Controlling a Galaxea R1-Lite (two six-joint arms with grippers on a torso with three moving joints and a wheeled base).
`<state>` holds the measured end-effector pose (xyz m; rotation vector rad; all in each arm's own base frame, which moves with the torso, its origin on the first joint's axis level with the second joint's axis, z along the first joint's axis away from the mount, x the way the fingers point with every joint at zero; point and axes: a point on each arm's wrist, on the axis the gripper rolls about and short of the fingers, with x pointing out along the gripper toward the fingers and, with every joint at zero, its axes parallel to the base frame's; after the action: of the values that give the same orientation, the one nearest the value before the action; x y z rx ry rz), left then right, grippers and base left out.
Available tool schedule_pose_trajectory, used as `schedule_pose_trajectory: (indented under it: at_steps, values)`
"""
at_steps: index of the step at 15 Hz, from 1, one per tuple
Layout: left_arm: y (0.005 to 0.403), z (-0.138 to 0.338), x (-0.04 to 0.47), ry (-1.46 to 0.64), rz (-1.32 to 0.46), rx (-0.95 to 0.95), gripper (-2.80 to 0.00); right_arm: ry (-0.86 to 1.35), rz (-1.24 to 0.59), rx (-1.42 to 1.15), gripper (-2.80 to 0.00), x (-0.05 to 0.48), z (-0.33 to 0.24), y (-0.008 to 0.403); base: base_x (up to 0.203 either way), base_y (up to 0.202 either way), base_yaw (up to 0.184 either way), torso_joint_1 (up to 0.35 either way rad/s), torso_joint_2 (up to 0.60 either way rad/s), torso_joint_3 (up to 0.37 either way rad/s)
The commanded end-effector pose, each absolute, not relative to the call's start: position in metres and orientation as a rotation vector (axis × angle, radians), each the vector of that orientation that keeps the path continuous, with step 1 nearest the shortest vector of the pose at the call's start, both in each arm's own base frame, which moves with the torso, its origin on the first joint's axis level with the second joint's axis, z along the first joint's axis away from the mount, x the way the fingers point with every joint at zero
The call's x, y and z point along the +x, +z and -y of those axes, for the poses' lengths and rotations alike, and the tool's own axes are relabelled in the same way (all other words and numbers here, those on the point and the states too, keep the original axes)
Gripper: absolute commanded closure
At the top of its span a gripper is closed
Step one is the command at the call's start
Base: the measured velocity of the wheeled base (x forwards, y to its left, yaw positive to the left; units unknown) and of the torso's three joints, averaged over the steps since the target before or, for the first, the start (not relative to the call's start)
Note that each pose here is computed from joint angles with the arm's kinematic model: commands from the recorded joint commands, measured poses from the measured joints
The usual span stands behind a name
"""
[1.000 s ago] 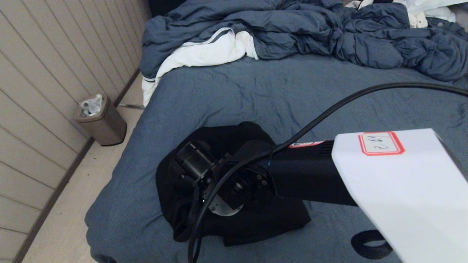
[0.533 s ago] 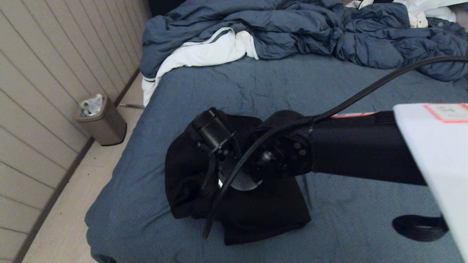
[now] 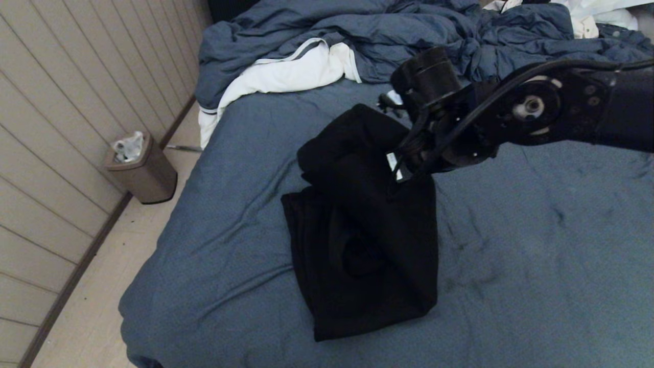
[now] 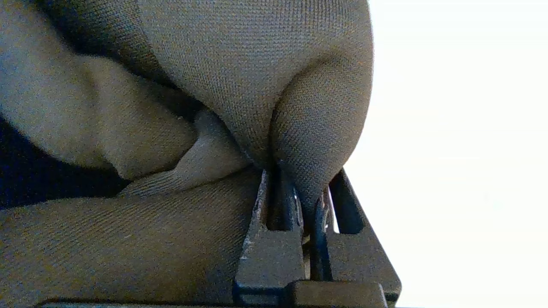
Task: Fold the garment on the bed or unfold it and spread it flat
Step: Unfold the black sweatshirt
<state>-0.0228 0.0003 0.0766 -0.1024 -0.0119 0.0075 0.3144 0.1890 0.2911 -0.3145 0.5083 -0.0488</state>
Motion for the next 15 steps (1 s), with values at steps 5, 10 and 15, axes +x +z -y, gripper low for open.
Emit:
schedule_pose_trajectory:
  at_steps: [5,10,15]
  values:
    - [0.077,0.000,-0.023,0.009,0.012,-0.103,0.00,-0.200,-0.598,-0.196,0.00,0.335,-0.079,0.283,0.000,0.000,0.000,0.000,0.00,0.000]
    - [0.077,0.000,-0.023,0.009,0.012,-0.103,0.00,-0.211,-0.632,-0.100,0.00,0.334,-0.032,0.232,0.000,0.000,0.000,0.000,0.00,0.000]
    - [0.077,0.000,-0.023,0.009,0.013,-0.103,0.00,-0.125,-0.510,0.096,0.00,0.301,-0.011,0.193,0.000,0.000,0.000,0.000,0.00,0.000]
